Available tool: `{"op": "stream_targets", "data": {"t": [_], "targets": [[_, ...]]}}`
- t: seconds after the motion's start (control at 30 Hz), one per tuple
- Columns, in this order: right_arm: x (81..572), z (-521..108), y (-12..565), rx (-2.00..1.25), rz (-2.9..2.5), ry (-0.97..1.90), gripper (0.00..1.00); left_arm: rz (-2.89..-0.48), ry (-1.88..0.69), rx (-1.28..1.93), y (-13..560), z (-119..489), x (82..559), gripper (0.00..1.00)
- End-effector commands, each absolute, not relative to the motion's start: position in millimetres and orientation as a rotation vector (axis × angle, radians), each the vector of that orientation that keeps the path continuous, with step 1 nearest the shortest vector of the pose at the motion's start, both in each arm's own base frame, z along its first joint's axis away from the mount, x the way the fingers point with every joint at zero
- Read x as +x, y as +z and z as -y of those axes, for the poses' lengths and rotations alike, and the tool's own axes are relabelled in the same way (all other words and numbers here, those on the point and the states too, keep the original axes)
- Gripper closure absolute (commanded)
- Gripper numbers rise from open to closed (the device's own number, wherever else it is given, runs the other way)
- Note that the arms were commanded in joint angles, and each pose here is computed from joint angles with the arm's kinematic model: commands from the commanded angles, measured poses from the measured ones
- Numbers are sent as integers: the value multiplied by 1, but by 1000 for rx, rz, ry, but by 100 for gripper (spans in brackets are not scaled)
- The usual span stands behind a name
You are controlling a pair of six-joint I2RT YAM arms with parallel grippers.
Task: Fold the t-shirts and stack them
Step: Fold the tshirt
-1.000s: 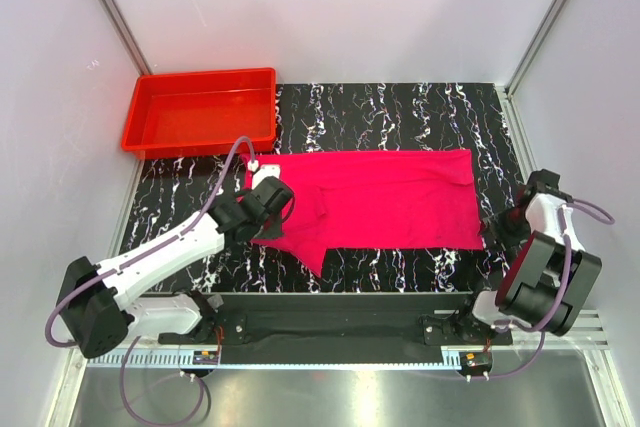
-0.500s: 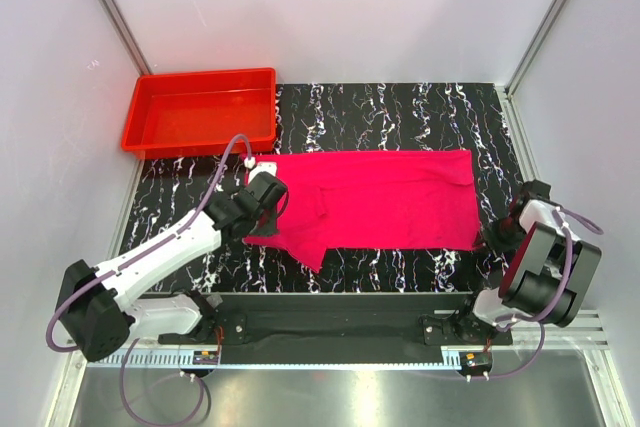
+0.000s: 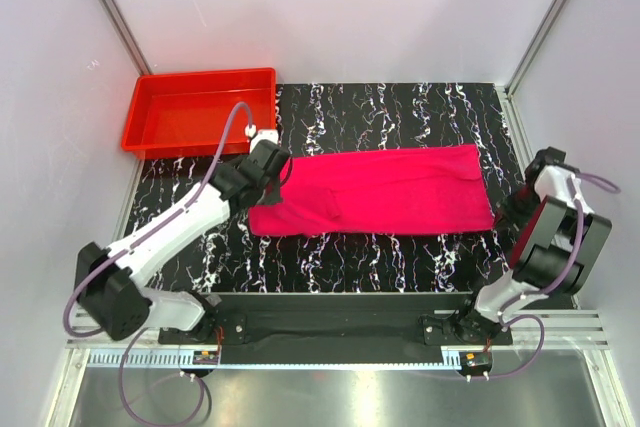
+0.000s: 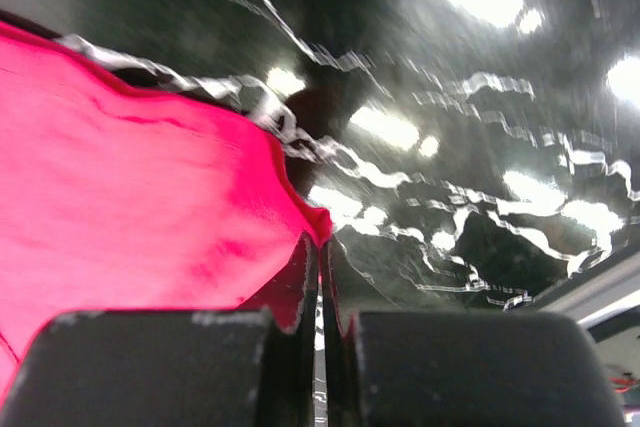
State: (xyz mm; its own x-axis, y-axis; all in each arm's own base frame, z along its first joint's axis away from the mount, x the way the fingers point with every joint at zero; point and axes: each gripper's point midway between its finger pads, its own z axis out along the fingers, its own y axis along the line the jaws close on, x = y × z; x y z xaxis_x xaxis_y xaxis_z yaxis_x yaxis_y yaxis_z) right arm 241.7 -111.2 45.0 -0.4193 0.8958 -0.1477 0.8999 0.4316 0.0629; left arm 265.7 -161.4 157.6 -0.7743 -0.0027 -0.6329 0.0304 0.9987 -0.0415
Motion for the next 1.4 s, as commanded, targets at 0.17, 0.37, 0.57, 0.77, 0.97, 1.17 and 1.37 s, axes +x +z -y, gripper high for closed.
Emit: {"op": "stream_targets", "data": {"t": [0.17,0.37,0.57,0.77,0.97,1.17,1.37], "targets": [[278,118,58,1427,-2639,-63,100,-2379,22,-66,188,153,333,100],[309,118,67,1349,-2654,-40,99,-2367,33,-96,195,153,364,100],[335,107,70,1309,-2659,-5,96,-2385,59,-108,190,151,379,100],[354,111,72,1270,-2646,-26,95,-2413,101,-139,182,138,378,100],[373,111,71,1257,-2636,-2,95,-2422,117,-153,176,132,382,100],[385,109,62,1236,-2660,-5,93,-2441,136,-144,168,132,385,100],[400,104,61,1203,-2667,8,92,-2455,144,-147,160,131,387,100]]}}
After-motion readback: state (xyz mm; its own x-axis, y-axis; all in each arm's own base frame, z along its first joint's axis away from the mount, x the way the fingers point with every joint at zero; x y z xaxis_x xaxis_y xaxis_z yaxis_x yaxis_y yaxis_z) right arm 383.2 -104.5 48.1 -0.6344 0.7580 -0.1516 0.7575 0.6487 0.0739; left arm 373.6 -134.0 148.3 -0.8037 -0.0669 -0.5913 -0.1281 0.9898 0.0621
